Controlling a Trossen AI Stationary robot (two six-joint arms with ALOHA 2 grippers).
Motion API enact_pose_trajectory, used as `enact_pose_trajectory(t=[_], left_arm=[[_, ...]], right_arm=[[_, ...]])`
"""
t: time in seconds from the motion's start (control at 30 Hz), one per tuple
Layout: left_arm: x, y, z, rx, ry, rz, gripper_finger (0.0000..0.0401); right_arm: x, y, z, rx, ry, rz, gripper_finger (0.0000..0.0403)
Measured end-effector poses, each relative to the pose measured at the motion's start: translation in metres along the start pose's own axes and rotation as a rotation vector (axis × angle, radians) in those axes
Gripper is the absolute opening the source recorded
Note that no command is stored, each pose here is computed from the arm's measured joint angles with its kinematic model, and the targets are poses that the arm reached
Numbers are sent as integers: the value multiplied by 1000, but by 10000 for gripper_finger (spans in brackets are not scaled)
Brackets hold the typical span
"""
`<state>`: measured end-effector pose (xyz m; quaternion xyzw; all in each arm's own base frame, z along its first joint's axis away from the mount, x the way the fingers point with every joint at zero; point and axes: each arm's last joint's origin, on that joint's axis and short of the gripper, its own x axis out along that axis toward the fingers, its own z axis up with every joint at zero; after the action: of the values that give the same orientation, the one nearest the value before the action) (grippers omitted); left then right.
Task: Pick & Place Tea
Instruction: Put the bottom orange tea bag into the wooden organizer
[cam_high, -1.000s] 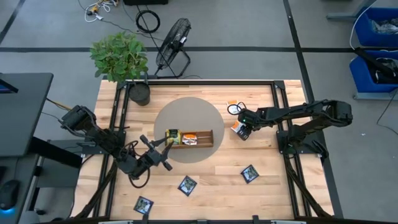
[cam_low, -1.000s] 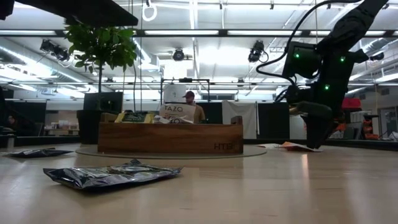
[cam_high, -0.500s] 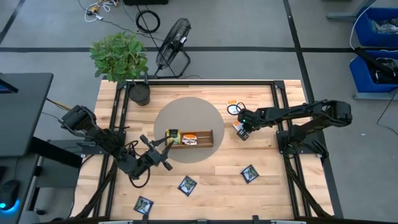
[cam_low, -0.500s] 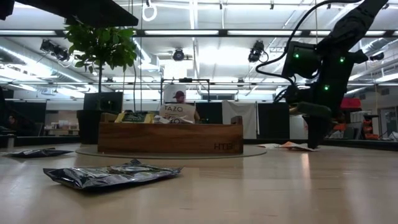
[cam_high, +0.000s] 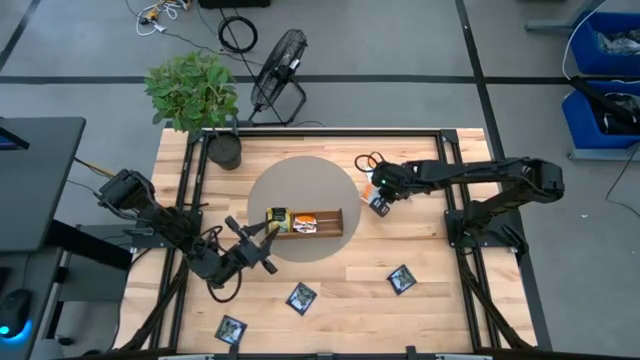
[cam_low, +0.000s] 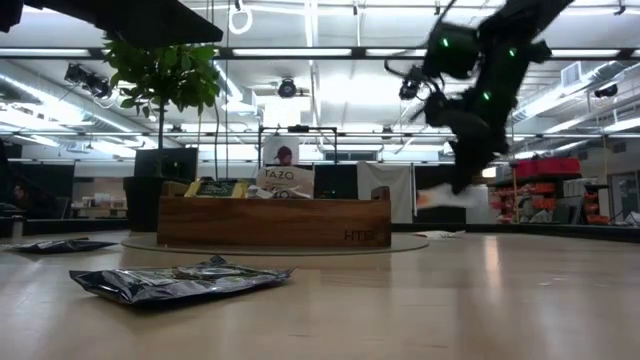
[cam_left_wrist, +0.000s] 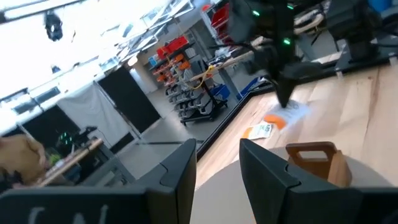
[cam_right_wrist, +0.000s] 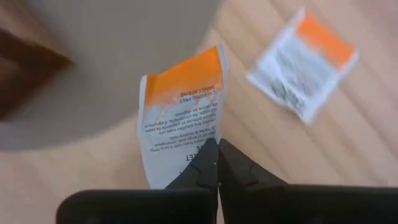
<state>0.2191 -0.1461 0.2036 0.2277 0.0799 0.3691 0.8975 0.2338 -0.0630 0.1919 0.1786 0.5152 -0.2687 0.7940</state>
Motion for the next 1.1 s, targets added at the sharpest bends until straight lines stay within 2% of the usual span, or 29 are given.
enact_pose_trajectory(t=[0.2, 0.37, 0.43, 0.57, 0.63, 0.83, 1.1], left_arm=[[1, -4, 3, 116, -122, -119, 128], [11, -3, 4, 127, -163, -145, 128], [14, -3, 6, 84, -159, -138, 128], [22, 1, 20, -153, -159, -113, 129], [28, 2, 26, -215, -157, -96, 129], [48, 8, 41, -286, -160, -39, 129], [55, 9, 50, -379, -228, -94, 129]], right_arm=[[-34, 26, 30, -34, -159, 63, 1], [-56, 47, 46, -66, -319, 125, 1], [-61, 56, 48, -89, -387, 139, 0], [-67, 68, 49, -127, -502, 88, 0], [-71, 73, 50, -128, -567, 48, 0], [-91, 91, 60, -104, -821, 77, 0], [-117, 112, 61, -168, -1051, 143, 0]])
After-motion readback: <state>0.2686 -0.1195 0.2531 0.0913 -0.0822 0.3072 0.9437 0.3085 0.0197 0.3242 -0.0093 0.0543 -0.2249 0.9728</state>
